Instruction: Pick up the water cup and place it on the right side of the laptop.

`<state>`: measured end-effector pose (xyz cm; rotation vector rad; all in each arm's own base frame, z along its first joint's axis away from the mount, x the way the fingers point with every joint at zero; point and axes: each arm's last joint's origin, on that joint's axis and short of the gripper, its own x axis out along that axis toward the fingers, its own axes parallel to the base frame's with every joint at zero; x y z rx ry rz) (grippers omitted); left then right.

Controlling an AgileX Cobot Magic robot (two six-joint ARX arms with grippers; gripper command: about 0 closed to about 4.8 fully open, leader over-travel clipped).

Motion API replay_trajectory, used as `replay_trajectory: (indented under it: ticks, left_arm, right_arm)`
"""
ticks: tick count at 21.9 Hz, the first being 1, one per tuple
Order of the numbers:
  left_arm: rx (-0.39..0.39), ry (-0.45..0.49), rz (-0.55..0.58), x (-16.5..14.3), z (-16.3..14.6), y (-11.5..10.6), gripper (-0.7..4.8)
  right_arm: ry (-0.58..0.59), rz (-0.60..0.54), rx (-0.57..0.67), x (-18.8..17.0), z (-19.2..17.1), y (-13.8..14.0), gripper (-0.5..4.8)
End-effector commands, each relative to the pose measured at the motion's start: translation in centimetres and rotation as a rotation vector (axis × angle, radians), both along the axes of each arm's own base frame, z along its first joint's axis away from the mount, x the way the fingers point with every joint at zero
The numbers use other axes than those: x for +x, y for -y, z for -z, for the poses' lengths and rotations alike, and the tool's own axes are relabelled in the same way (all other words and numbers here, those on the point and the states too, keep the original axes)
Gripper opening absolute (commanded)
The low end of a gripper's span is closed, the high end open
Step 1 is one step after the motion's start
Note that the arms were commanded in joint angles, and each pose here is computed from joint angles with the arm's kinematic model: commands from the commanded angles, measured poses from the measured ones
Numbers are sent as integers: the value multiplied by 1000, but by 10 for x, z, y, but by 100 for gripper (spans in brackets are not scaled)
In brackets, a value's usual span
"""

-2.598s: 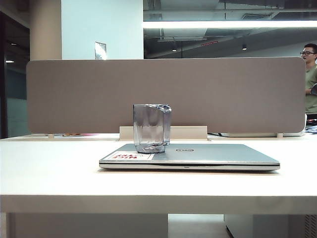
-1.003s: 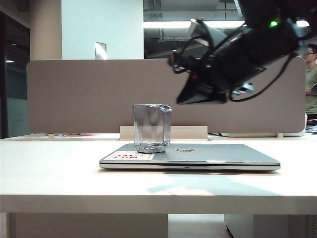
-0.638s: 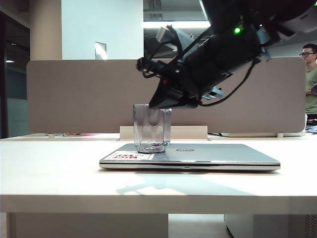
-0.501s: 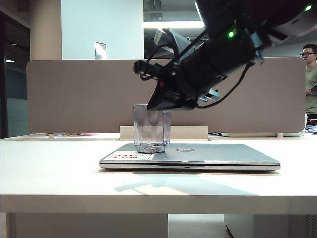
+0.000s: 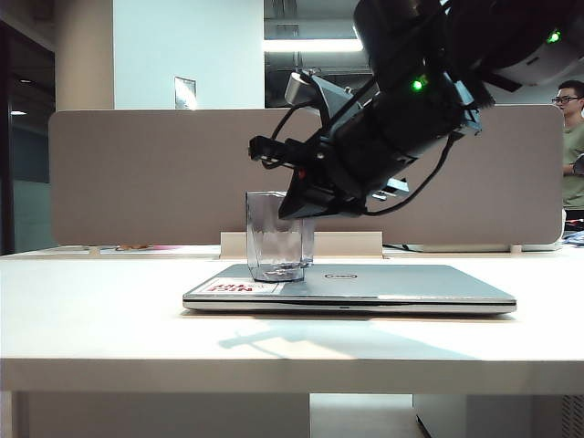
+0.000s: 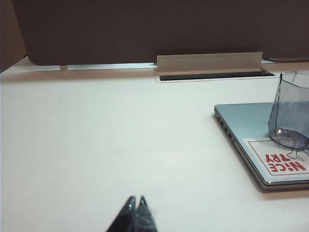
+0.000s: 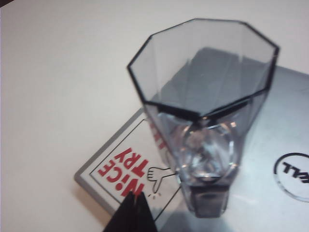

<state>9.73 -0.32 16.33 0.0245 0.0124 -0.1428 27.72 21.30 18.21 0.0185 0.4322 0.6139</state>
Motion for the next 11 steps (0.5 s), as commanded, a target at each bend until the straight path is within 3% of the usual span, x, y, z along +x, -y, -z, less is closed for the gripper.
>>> replay_trajectory:
  ticks: [1, 11]
  left_arm:
    - [1, 12, 5, 0, -2, 0, -4]
    - [0, 13, 5, 0, -2, 0, -4]
  right_arm:
    - [39, 55, 0, 3, -5, 2, -5]
    - [67, 156, -8, 14, -6, 16, -5]
